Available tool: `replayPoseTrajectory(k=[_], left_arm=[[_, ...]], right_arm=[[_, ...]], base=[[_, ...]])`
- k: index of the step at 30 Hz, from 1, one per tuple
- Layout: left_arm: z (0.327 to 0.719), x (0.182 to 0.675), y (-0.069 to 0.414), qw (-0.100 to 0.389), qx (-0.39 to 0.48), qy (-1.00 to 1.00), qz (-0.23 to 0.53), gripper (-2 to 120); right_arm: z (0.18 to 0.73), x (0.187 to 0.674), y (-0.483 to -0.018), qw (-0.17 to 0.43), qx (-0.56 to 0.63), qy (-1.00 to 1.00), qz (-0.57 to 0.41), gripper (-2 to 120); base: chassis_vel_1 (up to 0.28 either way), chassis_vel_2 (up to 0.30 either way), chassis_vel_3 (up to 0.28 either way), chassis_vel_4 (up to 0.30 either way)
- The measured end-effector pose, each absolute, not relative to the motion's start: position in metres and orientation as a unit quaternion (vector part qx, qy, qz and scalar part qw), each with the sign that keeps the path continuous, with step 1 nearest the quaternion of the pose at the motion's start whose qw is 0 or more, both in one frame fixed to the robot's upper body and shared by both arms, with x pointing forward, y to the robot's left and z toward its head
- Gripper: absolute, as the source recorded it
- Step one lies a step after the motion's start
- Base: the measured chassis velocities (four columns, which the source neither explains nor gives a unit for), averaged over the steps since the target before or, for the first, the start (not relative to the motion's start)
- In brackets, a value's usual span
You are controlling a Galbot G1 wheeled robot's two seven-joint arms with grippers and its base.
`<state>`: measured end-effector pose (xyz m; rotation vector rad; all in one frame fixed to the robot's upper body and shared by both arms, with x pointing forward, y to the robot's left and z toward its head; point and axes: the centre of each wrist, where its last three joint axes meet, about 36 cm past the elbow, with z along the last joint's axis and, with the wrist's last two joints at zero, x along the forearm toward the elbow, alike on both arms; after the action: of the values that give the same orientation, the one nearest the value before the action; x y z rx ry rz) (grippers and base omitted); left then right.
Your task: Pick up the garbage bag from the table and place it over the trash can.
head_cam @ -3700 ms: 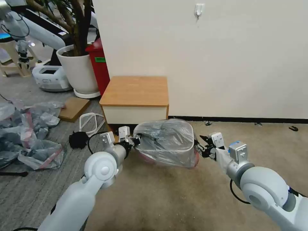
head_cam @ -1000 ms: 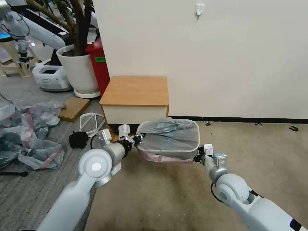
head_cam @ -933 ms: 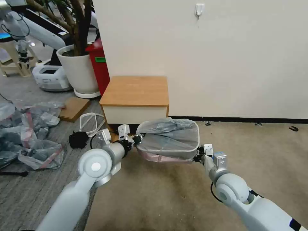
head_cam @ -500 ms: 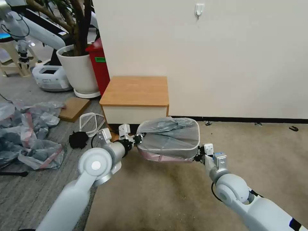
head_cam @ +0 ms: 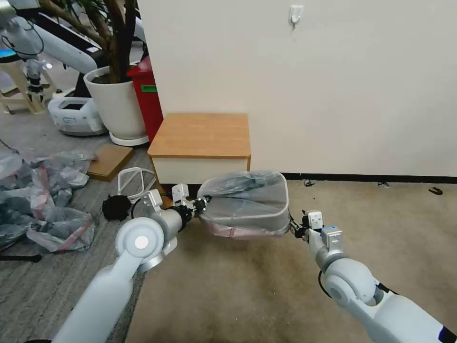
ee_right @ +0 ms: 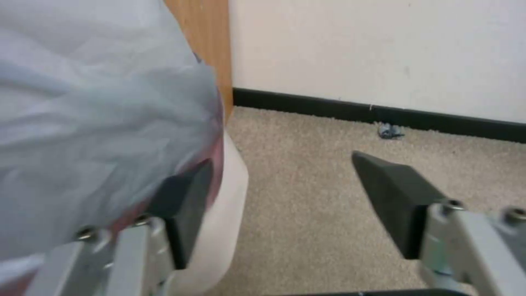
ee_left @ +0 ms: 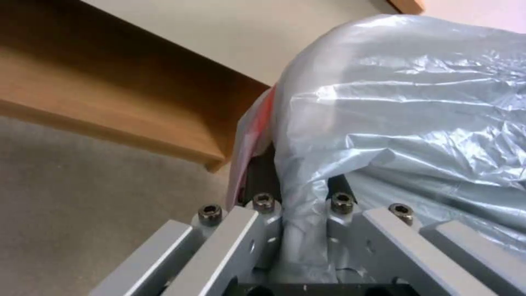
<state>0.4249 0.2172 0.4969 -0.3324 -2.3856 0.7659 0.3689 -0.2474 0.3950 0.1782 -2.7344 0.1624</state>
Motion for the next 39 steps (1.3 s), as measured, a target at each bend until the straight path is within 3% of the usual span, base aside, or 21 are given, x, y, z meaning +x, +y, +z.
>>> replayPoseTrajectory(k=[6,9,20,30,37,39], left_arm=[[0.496,0.427,0.22,0.301,-0.12,-0.901,0.289,3],[0.493,0.43,0.223,0.3,-0.111,-0.903,0.287,3],[0.484,0.427,0.226,0.3,-0.096,-0.91,0.269,3],[0.478,0.419,0.224,0.297,-0.095,-0.919,0.243,3],[0.476,0.414,0.22,0.294,-0.097,-0.925,0.221,3],[0.476,0.413,0.218,0.293,-0.099,-0.926,0.215,3]], right_arm=[[0.399,0.366,-0.25,0.194,0.062,-0.977,0.056,88],[0.406,0.363,-0.255,0.188,0.06,-0.979,0.059,103],[0.431,0.362,-0.285,0.158,0.028,-0.981,0.109,114],[0.462,0.359,-0.296,0.092,0.029,-0.974,0.207,108],[0.487,0.347,-0.283,0.041,0.096,-0.97,0.218,91],[0.492,0.345,-0.281,0.018,0.121,-0.968,0.219,81]], base=[[0.0,0.0,0.0,0.0],[0.0,0.0,0.0,0.0],[0.0,0.0,0.0,0.0],[0.0,0.0,0.0,0.0],[0.0,0.0,0.0,0.0],[0.0,0.0,0.0,0.0]])
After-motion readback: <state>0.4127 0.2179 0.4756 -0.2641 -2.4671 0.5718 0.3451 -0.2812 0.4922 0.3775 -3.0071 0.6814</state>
